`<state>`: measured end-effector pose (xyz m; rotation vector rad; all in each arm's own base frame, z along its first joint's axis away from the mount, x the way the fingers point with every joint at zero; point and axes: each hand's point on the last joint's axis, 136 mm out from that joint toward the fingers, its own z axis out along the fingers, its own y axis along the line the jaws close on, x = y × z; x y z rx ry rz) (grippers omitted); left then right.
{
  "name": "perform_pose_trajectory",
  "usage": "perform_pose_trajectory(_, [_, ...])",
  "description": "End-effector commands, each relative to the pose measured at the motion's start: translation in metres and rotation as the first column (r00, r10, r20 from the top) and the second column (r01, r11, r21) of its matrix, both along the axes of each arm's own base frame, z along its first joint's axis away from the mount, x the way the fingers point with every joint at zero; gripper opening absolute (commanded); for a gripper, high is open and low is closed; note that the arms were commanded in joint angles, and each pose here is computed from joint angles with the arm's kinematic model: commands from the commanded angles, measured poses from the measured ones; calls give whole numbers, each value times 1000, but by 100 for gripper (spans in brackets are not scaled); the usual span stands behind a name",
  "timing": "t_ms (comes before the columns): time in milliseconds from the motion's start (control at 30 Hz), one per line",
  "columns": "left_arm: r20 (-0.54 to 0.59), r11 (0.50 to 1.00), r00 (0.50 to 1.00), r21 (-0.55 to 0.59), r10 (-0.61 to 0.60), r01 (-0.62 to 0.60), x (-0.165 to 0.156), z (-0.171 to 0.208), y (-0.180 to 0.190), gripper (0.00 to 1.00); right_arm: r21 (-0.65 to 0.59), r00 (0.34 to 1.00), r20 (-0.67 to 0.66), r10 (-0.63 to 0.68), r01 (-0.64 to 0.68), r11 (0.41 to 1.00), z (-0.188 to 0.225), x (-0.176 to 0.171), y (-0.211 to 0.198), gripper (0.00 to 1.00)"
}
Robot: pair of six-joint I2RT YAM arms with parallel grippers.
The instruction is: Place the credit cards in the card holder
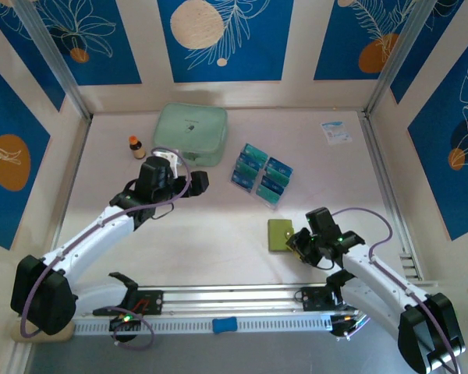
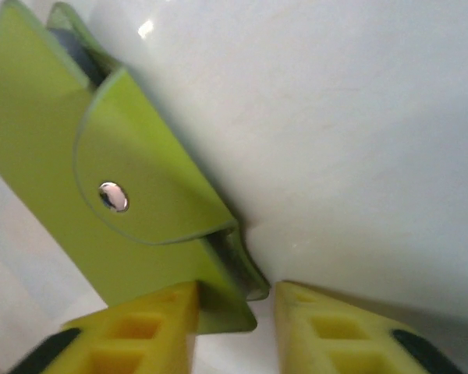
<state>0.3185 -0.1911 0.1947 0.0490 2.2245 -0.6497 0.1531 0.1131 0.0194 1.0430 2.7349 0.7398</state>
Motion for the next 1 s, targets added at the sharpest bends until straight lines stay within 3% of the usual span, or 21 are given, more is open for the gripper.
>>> perform_pose_trajectory(0, [23, 1000, 1000, -5, 6, -6, 3, 13, -3, 100, 14, 1000, -11, 0, 0, 1000, -5, -4, 1, 17])
perform_pose_trajectory(100, [19, 1000, 1000, -9, 8, -7, 2, 11, -3, 100, 27, 1000, -1, 13, -13, 1000, -2, -4, 3, 0])
perform_pose_trajectory(233, [37, 999, 998, -20, 51, -51, 1, 11, 5, 100, 73, 998, 44, 52, -55, 996, 12, -3, 10, 0])
perform_pose_trajectory(367, [108, 986, 981, -66, 162, -156, 1, 13, 24, 100, 158, 984, 124, 127, -146, 977, 39, -3, 28, 0])
perform_pose_trajectory(433, [105, 961, 958, -104, 267, -257, -1, 15, 42, 100, 190, 969, 170, 177, -208, 959, 58, -4, 39, 0])
perform_pose_trajectory(500, [105, 954, 952, -110, 289, -278, -5, 21, 48, 100, 214, 950, 216, 225, -271, 939, 76, -6, 50, 0])
perform_pose_trajectory(700, [92, 972, 977, -152, 193, -178, -9, 43, 29, 100, 255, 871, 376, 316, -425, 868, 138, 5, 89, 0])
perform_pose_trajectory(967, [-37, 948, 999, -316, 35, -45, -9, 49, -16, 100, 245, 733, 620, 280, -520, 818, 228, 71, 140, 0])
